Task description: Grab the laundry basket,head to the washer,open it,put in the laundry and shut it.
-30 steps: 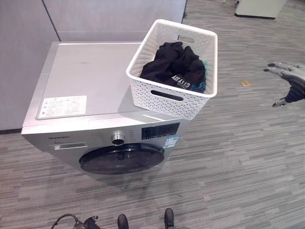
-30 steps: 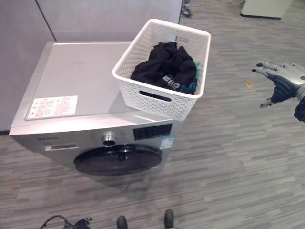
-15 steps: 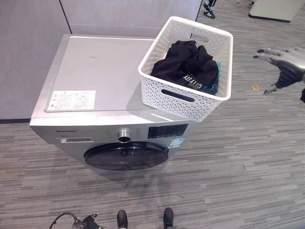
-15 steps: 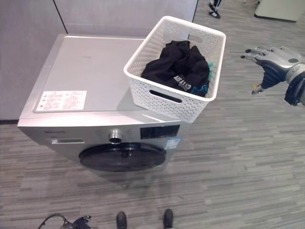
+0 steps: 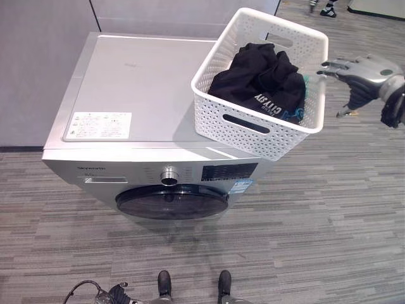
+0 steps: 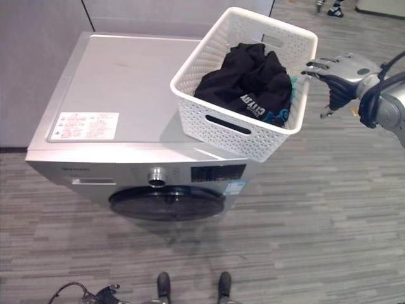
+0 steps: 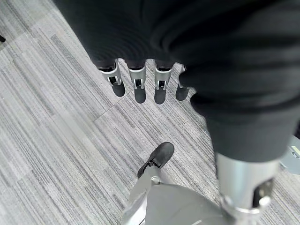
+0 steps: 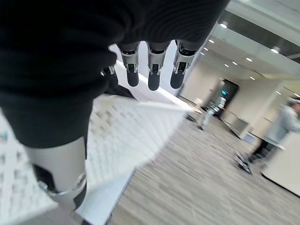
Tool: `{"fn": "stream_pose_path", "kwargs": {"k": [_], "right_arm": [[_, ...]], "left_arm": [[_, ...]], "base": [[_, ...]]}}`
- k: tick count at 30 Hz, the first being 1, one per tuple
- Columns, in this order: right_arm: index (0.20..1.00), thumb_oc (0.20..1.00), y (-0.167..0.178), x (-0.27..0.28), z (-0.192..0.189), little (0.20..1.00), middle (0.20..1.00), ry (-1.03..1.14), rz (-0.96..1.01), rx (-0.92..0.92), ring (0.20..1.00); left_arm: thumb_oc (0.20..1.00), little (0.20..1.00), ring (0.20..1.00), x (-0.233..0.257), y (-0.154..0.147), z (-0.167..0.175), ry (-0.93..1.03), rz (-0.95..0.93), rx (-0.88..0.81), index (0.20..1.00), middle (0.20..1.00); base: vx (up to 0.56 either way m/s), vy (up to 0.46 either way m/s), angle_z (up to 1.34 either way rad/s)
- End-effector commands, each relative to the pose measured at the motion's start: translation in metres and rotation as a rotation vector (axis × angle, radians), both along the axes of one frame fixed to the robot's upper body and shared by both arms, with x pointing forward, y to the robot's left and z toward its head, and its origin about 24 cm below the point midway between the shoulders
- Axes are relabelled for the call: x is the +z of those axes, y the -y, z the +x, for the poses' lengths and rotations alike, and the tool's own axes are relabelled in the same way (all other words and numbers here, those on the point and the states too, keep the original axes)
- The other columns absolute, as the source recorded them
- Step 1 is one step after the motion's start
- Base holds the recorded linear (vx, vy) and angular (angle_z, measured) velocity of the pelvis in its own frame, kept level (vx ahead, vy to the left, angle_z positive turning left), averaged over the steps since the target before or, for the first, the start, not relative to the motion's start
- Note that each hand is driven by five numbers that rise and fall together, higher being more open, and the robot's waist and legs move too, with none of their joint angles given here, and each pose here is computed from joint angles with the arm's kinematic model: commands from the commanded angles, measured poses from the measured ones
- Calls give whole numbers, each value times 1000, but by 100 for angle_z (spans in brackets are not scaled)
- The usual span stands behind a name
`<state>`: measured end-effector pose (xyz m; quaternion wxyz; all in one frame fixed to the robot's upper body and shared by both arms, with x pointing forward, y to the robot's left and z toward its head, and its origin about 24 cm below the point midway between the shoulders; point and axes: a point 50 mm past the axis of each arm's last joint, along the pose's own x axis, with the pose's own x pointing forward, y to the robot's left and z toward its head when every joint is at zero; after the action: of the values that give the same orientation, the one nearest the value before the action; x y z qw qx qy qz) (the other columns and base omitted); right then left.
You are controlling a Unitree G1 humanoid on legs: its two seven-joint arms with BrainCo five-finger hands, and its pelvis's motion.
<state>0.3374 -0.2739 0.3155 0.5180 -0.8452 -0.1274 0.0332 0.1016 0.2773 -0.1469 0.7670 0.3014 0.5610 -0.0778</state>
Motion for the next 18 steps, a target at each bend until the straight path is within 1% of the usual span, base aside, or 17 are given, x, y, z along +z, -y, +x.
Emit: {"fn": "stream_pose_path", "kwargs": {"k": [1,4,5,6,7,8,11,16,18], "right_arm": [[1000,1000,0,29,-3,1000,1000,128,9,-9,1000],[1000,1000,-3,26,-1,1000,1000,101,-20,-9,1000],[589,589,-4,21,1,589,589,64,-71,-19,589],[520,520,-5,22,1,520,520,65,-74,-18,520],[213,213,-6,24,1,213,213,59,-101,-21,213],[200,200,-6,23,2,200,200,51,-125,-29,200],[200,200,-8,25,2,200,200,45,-161,-31,200],[200,200,-8,23,2,200,200,35,-140,-29,200],[200,200,-10,22,4,200,200,41,-104,-16,200]], "left_arm": [[1000,1000,1000,14,-27,13,40,74,29,1000,1000],[1000,1000,1000,15,-29,13,39,80,25,1000,1000],[1000,1000,1000,16,-31,13,38,86,20,1000,1000],[1000,1000,1000,15,-30,13,39,83,20,1000,1000],[1000,1000,1000,16,-30,13,40,84,20,1000,1000],[1000,1000,1000,16,-31,14,42,83,20,1000,1000],[1000,1000,1000,16,-29,16,49,80,18,1000,1000],[1000,1000,1000,16,-30,16,48,84,13,1000,1000],[1000,1000,1000,16,-29,16,46,84,12,1000,1000]], "base": [[17,5,6],[0,0,0],[0,0,0],[0,0,0],[0,0,0],[0,0,0],[0,0,0],[0,0,0],[0,0,0]]}}
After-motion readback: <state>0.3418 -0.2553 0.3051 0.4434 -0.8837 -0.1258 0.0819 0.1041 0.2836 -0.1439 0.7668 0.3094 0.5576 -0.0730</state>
